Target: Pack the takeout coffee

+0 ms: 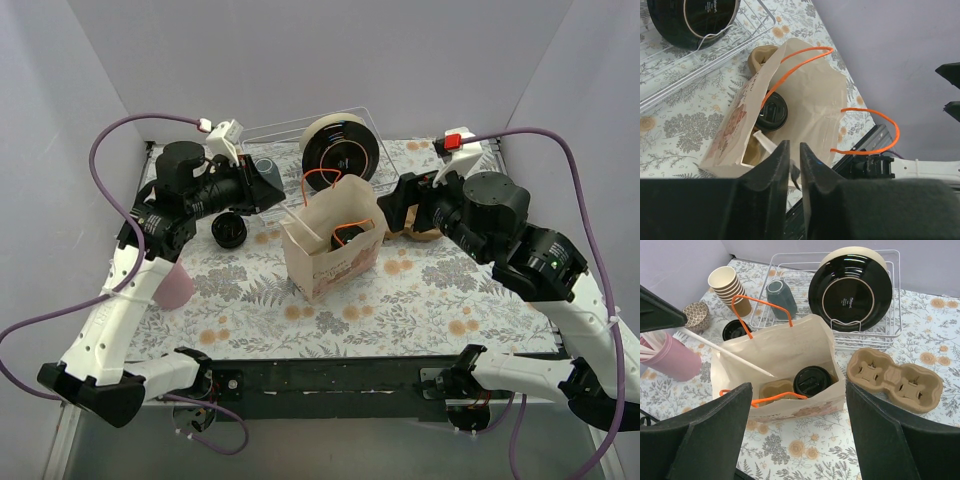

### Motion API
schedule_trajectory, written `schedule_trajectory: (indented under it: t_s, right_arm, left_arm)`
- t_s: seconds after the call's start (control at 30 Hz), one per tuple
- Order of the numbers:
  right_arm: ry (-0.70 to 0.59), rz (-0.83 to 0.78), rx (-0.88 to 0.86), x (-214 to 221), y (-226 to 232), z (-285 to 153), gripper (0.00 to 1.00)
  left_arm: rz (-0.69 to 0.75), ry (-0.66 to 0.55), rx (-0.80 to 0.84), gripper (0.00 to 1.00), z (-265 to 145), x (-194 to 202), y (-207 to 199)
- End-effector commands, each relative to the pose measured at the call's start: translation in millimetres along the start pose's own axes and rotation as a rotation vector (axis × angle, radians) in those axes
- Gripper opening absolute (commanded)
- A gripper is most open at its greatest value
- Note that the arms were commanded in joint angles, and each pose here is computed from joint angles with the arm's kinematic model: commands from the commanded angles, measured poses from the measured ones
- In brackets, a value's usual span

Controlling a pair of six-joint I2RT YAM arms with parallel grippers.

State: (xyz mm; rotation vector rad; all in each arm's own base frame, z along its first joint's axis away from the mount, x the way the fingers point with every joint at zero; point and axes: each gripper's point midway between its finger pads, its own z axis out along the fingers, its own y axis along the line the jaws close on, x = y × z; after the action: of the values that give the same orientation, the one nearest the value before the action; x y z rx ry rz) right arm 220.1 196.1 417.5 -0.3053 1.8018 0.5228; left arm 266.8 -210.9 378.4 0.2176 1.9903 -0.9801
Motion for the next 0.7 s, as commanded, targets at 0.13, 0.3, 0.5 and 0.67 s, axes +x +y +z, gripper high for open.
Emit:
schedule_trajectory:
  t_s: [0.13, 0.3, 0.5, 0.67]
  right_arm:
    - [0.012, 0.038, 0.047, 7.4, -9.2, -2.0, 0.83]
    - [0.058, 0.060, 0.040, 18.2, -6.7, -1.7, 0.83]
    - [0.067, 0.093, -0.016, 16.5, 4.9, -3.7, 0.86]
    - [0.042, 0.156, -0.047, 3.3, 11.4, -13.0, 0.99]
  left_arm:
    - [0.012, 0.016, 0.054, 0.60, -6.8, 2.1, -11.9]
    - [0.007, -0.020, 0.048, 0.89, -13.6, -10.0, -18.4]
    - [0.005, -0.108, 0.074, 0.98, -26.5, -28.7, -32.5]
    - [0.016, -0.210, 0.132, 0.98, -41.0, -28.6, -40.1]
